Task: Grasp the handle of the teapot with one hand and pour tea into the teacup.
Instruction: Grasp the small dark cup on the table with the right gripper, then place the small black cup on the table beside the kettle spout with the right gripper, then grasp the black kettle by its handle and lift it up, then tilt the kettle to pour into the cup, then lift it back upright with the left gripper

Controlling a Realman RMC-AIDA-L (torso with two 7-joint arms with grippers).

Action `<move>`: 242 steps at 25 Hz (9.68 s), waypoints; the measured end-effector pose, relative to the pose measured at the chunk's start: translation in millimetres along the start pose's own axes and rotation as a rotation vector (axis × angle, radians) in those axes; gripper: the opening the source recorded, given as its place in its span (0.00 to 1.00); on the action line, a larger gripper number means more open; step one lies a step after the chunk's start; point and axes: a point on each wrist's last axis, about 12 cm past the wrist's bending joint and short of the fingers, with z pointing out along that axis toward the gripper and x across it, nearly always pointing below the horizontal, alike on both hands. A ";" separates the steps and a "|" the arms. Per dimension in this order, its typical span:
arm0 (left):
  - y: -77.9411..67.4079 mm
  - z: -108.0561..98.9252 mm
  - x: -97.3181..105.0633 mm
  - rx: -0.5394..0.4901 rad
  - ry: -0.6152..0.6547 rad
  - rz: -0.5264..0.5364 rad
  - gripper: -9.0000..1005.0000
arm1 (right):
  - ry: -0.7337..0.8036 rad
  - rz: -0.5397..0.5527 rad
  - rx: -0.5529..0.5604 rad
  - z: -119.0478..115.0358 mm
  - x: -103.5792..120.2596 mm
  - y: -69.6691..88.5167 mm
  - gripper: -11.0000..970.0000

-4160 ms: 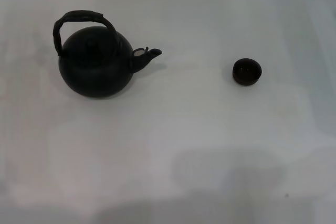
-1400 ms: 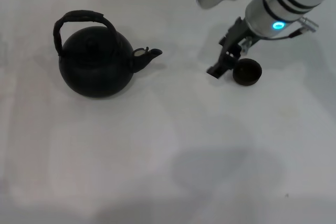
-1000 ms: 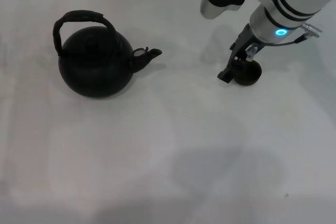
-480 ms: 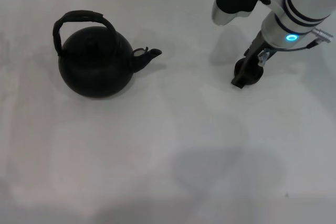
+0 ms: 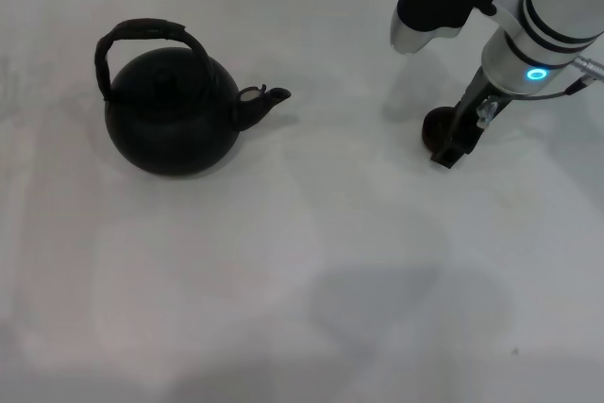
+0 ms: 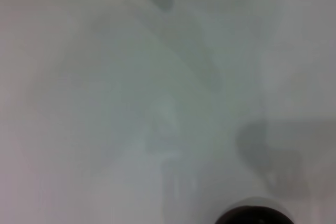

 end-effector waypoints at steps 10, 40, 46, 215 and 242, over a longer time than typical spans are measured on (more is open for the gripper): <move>-0.4 -0.6 0.5 0.003 0.002 -0.001 0.65 | -0.096 -0.112 0.011 -29.0 -29.0 19.4 0.76; -6.3 3.5 -0.3 0.024 -0.004 -0.010 0.65 | -0.059 -0.334 -0.085 -1.3 -53.2 75.2 0.84; -6.6 4.1 -0.6 0.026 -0.005 -0.010 0.65 | -0.056 -0.347 -0.086 0.1 -53.4 77.8 0.86; -140.5 6.6 14.3 0.882 -0.167 0.720 0.12 | -1.236 1.158 0.652 39.3 199.0 -77.3 0.88; -150.5 13.6 15.3 0.875 -0.162 0.760 0.11 | -1.249 1.148 0.663 35.5 197.2 -80.9 0.88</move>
